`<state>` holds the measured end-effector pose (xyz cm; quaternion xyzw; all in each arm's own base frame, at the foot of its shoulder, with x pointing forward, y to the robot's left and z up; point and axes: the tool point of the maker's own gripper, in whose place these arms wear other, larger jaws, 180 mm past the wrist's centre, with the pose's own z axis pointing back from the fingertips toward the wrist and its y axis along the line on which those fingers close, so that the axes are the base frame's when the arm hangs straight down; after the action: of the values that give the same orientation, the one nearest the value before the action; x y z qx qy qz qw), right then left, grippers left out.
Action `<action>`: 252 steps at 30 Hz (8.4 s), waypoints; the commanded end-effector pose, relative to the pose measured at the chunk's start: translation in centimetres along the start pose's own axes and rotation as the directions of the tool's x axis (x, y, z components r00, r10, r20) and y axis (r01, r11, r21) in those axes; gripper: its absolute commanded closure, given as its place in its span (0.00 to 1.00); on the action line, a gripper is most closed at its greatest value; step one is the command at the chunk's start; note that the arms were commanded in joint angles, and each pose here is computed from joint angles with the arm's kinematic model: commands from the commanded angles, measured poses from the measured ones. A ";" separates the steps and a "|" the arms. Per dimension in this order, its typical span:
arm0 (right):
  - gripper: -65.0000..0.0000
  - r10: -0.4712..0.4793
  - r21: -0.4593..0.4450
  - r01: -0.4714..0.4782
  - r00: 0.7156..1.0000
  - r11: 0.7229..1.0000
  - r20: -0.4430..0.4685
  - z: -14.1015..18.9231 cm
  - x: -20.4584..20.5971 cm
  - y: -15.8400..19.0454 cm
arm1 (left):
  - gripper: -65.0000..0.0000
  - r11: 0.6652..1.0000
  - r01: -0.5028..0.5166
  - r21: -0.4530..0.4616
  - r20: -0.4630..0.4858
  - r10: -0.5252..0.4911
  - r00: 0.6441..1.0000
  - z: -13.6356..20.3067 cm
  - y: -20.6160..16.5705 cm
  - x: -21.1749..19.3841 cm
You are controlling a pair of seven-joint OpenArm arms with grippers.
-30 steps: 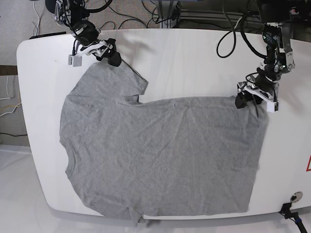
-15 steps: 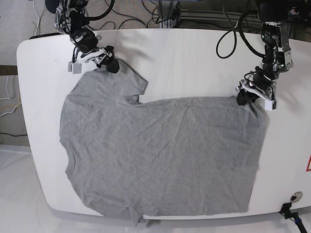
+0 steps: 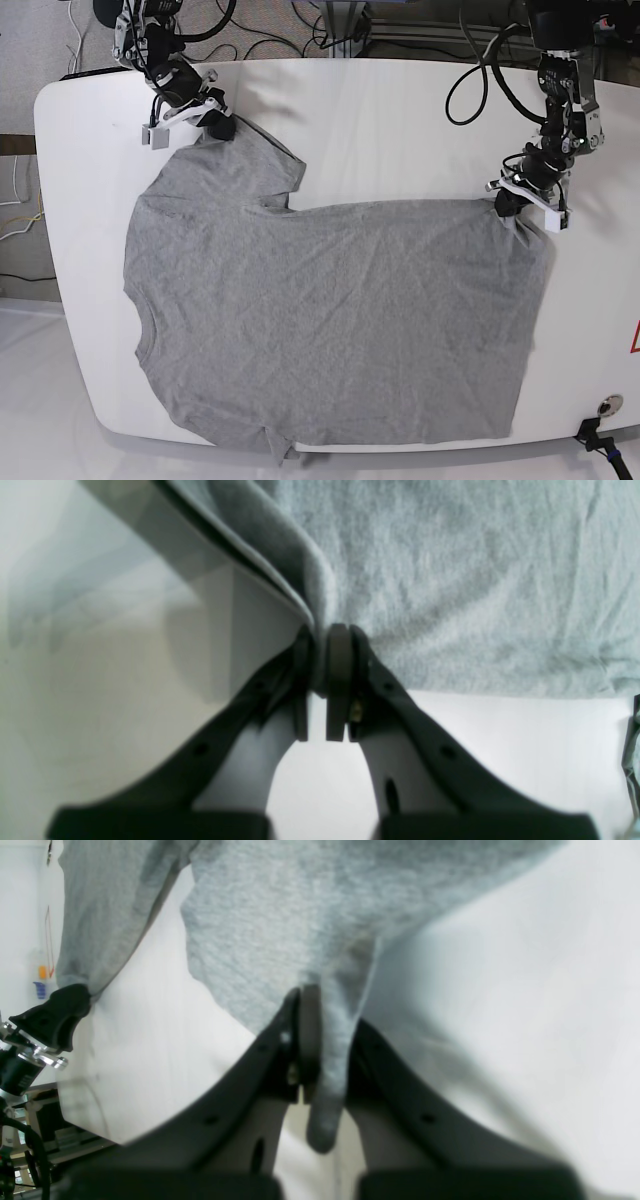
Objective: Fold the T-shirt properly
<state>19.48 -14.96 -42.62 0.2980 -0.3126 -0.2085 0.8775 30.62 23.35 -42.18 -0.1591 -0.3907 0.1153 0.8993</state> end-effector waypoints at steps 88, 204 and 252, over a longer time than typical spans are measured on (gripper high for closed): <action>1.00 0.452 0.126 -0.481 0.868 0.867 0.203 0.0 13.0 9.0 | 1.00 0.941 0.331 -0.067 0.387 -0.281 0.878 9.8 -7.2 10.2; 1.00 0.653 -0.217 -0.647 0.755 0.731 -0.055 -0.9 10.4 -6.2 | 0.29 0.740 0.604 0.297 0.236 -0.669 0.704 9.9 -1.7 7.8; 1.00 0.657 -0.220 -0.652 0.752 0.726 -0.058 -0.8 10.5 -6.2 | 1.00 0.885 0.359 0.297 0.078 -0.397 0.915 2.3 7.9 3.4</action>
<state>26.52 -24.33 -42.84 0.0773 -0.3918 0.0648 0.9145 30.39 31.45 -41.92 0.0420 -0.4548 0.0065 0.8896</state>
